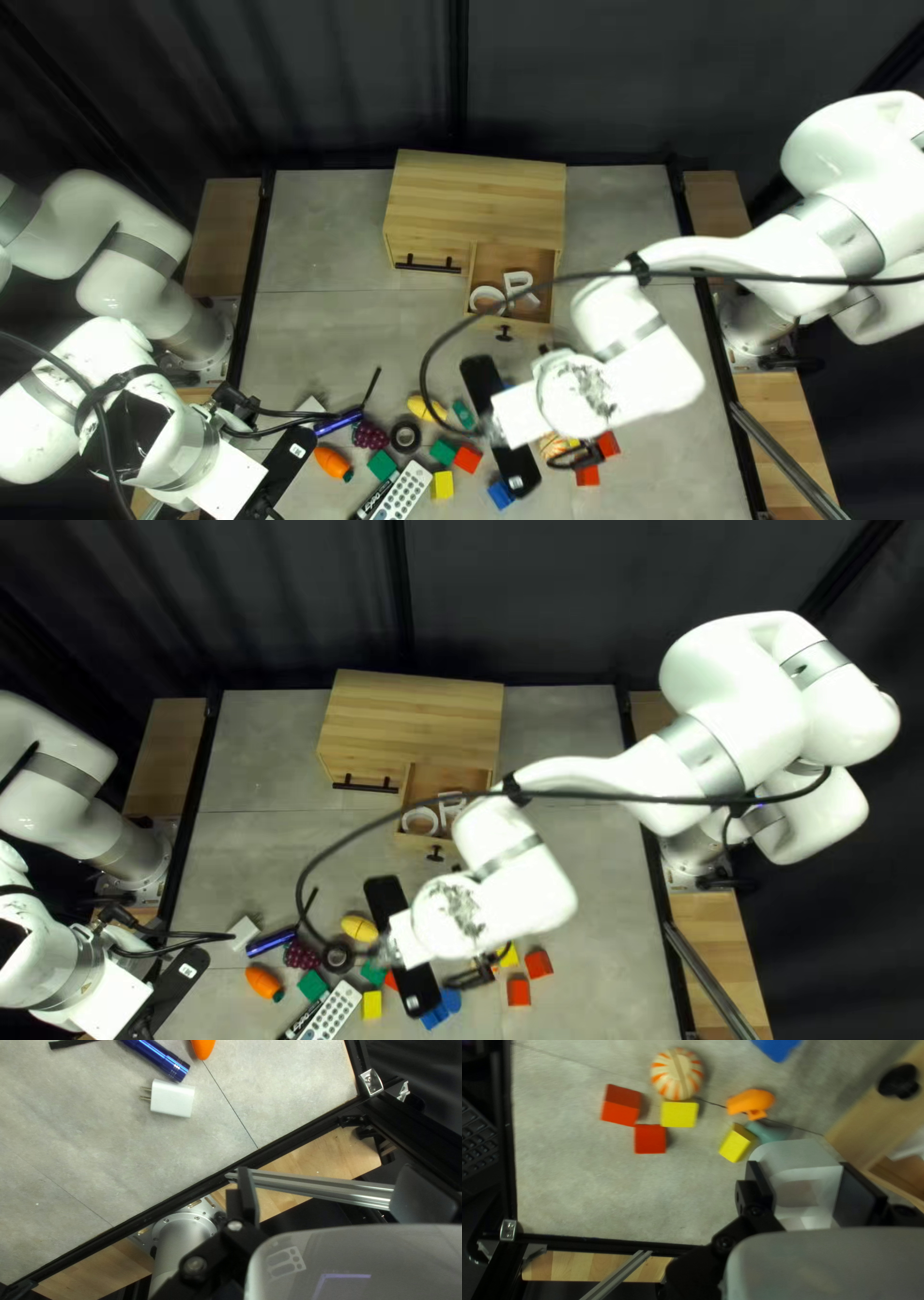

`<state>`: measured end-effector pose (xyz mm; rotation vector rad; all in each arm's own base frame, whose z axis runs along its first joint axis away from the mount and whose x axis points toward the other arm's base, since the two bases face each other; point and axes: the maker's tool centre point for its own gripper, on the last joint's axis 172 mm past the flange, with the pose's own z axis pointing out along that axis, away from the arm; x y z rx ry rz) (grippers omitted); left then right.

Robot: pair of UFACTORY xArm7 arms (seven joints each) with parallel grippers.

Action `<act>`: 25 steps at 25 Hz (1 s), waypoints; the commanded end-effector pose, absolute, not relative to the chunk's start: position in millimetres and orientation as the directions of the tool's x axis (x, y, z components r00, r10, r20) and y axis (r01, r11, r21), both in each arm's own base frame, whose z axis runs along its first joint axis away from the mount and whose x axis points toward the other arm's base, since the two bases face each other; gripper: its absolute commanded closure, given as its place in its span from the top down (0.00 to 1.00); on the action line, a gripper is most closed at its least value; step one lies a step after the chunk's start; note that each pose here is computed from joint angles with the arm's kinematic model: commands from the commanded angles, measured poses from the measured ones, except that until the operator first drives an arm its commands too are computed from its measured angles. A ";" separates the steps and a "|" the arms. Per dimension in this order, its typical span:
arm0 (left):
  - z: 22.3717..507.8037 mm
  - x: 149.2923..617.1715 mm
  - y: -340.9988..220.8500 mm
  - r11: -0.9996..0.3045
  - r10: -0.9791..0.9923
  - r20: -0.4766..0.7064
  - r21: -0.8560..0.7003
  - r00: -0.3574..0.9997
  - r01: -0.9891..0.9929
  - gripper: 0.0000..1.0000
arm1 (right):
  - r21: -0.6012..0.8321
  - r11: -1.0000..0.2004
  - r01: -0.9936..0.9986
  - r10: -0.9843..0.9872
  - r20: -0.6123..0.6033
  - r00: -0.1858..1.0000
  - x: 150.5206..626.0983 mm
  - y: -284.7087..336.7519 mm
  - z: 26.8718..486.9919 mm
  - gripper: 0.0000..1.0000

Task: Open drawers and place objects into drawer and close

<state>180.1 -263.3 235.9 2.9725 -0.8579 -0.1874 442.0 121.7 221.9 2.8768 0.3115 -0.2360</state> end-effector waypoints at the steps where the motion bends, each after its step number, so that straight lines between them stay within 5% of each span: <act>1: 235.9 180.1 -263.3 -0.846 -0.533 -0.104 0.074 0.840 -0.528 1.00 | 0.255 -0.949 0.183 0.148 -0.153 0.977 449.1 87.2 217.9 0.00; 13: 235.9 180.1 -263.3 -0.846 -0.533 -0.104 0.074 0.840 -0.528 1.00 | 0.330 -0.943 -0.042 -0.073 -0.081 0.994 460.7 6.5 227.8 0.00; 25: 235.9 180.1 -263.3 -0.846 -0.533 -0.104 0.074 0.840 -0.528 1.00 | 0.291 -0.950 -0.114 -0.122 -0.009 0.993 485.8 -10.5 220.1 0.00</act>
